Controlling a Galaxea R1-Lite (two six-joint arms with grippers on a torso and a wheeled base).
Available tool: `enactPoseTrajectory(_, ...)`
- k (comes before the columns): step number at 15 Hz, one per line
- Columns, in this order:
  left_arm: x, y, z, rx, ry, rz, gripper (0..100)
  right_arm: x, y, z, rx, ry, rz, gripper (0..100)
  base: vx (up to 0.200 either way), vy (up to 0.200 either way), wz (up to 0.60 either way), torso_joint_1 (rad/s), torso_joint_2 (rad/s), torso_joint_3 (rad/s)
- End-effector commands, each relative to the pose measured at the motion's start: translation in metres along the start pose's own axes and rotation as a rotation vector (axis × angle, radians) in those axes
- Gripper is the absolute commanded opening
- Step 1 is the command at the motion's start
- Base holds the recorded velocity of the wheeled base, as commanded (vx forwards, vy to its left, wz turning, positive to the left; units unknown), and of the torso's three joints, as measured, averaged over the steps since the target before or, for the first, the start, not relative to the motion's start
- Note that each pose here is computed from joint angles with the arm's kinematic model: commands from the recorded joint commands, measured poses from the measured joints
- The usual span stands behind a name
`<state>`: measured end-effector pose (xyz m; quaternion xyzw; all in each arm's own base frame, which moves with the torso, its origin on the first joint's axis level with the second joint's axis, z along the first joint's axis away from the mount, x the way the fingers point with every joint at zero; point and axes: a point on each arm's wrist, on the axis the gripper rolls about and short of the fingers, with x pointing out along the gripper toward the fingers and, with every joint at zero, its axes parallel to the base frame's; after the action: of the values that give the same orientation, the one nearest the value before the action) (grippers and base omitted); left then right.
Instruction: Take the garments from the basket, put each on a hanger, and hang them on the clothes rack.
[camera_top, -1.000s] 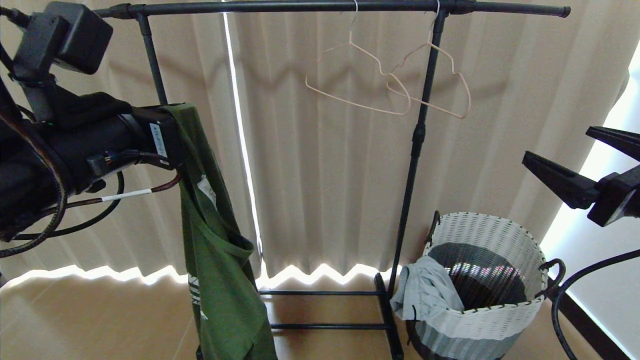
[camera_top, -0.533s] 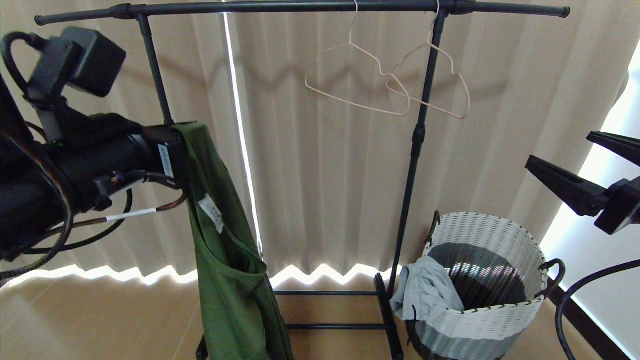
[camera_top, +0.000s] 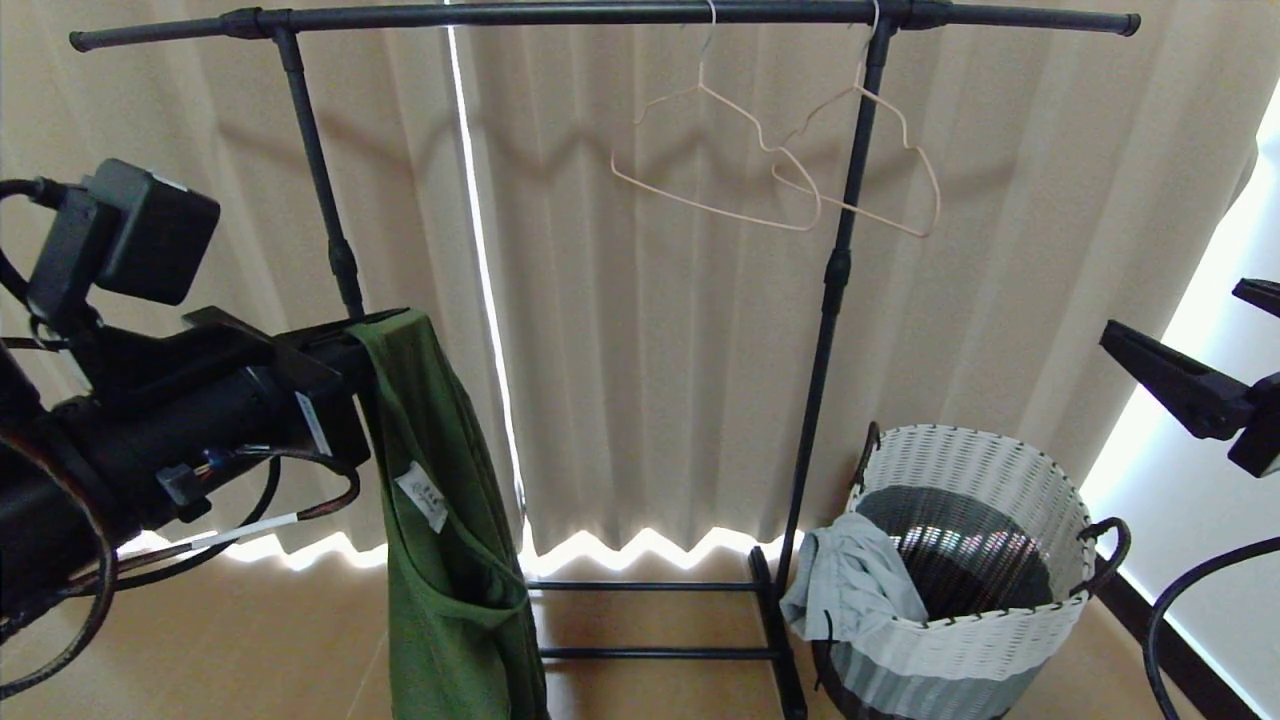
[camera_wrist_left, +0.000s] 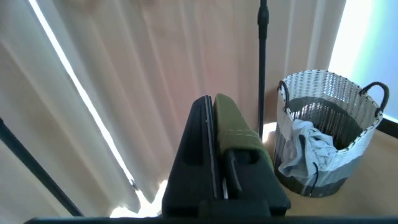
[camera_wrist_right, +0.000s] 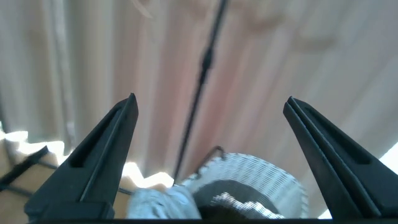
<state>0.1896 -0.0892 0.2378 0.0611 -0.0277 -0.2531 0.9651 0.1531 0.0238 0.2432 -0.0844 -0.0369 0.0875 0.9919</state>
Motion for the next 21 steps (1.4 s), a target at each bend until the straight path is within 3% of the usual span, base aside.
enactPoseTrajectory(1, 0.002, -0.002, -0.013, -0.023, 0.029, -0.008, 0, -0.001, -0.003, 0.000, -0.001, -0.003, -0.016, 100, 0.000, 0.000, 0.00, 0.000, 0.00, 0.000)
enactPoseTrajectory(3, 0.002, -0.003, -0.015, -0.049, -0.008, -0.009, 0, -0.002, -0.002, -0.001, -0.004, -0.003, -0.015, 100, 0.000, 0.000, 0.00, 0.000, 0.00, 0.000)
enactPoseTrajectory(7, -0.004, -0.003, -0.015, -0.054, -0.017, -0.007, 0, -0.008, -0.001, -0.010, -0.019, 0.023, -0.013, 100, 0.000, 0.000, 0.00, 0.000, 0.00, 0.000)
enactPoseTrajectory(16, -0.032, -0.007, -0.018, -0.026, -0.039, -0.013, 0, -0.007, -0.002, -0.019, -0.018, 0.064, -0.023, 100, 0.000, 0.000, 0.00, 0.000, 0.00, 0.000)
enactPoseTrajectory(21, -0.033, -0.007, -0.020, -0.028, -0.033, -0.011, 0, -0.004, -0.002, -0.021, -0.015, 0.079, -0.020, 100, 0.000, 0.000, 0.00, 0.000, 0.00, 0.000)
